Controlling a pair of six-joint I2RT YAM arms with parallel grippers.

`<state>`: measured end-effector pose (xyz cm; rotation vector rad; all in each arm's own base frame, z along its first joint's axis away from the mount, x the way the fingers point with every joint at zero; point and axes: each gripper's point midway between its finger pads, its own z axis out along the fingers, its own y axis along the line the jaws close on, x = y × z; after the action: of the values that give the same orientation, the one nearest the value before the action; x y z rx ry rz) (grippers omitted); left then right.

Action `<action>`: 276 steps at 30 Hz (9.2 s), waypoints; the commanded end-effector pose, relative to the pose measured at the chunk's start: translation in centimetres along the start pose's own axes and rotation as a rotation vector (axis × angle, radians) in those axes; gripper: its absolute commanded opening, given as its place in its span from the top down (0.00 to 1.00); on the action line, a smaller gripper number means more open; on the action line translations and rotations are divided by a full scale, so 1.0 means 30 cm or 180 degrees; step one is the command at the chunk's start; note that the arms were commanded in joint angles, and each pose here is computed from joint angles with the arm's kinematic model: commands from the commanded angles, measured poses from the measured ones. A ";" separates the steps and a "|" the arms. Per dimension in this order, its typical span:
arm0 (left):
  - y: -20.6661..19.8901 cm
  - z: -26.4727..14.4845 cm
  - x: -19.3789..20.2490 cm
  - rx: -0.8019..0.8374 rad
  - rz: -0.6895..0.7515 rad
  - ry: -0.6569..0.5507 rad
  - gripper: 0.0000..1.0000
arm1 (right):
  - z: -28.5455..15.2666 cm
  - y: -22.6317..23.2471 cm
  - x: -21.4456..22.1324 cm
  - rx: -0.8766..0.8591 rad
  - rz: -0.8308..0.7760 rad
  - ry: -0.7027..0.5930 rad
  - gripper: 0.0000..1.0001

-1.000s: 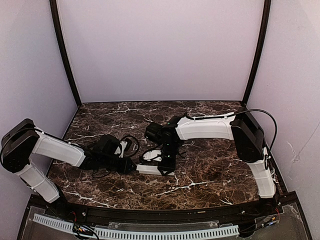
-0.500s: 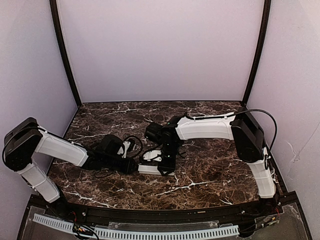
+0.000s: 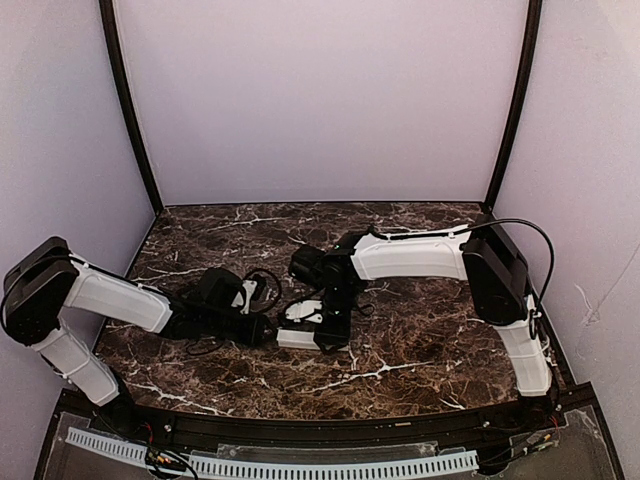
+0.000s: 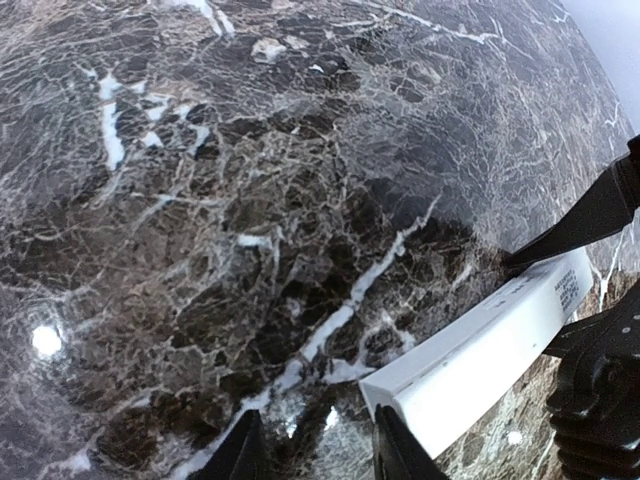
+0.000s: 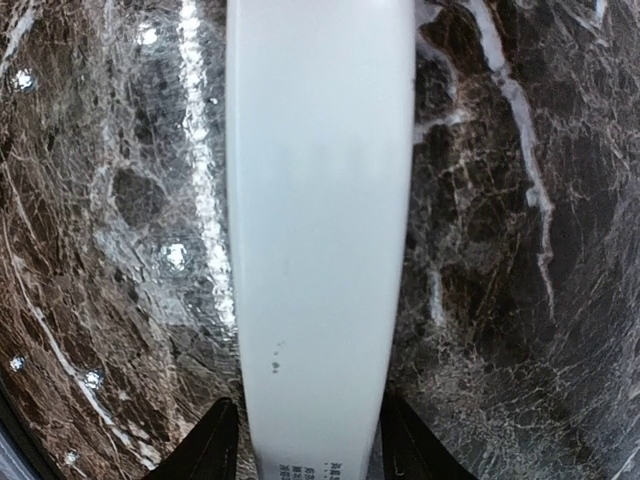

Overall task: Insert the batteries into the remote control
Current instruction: Load the battery cover onto the remote control without the battery cover.

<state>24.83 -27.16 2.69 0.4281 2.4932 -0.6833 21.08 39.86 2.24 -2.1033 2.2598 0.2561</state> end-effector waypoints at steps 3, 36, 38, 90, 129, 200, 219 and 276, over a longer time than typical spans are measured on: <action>0.047 -0.070 -0.034 -0.0107 -0.0137 -0.0195 0.55 | 0.052 -0.026 0.020 0.0074 0.0053 0.0042 0.49; -0.091 -0.004 0.006 0.0739 -0.0388 -0.0037 0.38 | 0.035 -0.040 -0.007 0.0049 0.0092 -0.0109 0.52; -0.095 -0.001 0.003 0.0751 -0.0404 -0.0041 0.39 | 0.036 -0.038 -0.008 0.0049 0.0090 -0.0112 0.52; -0.097 0.046 -0.001 0.0576 -0.0372 0.0125 0.46 | 0.034 -0.039 -0.004 -0.0048 0.0081 -0.0193 0.49; -0.015 0.030 0.009 0.0260 -0.0573 0.0192 0.44 | -0.050 -0.055 -0.062 -0.0049 0.0068 -0.0536 0.35; 0.013 0.074 0.068 0.0152 -0.0449 0.0483 0.61 | -0.184 -0.033 -0.040 -0.0175 0.0356 -0.0993 0.66; 0.011 0.078 0.065 0.0161 -0.0502 0.0477 0.64 | -0.015 -0.051 0.072 -0.0223 0.0495 -0.0580 0.82; -0.007 0.042 0.128 0.0188 -0.0355 0.0539 0.96 | 0.036 -0.029 0.152 -0.0221 0.0472 -0.0338 0.80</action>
<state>25.34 -29.21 3.81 0.3377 2.4973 -0.9022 22.72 38.85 4.18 -1.8268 2.2537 0.5790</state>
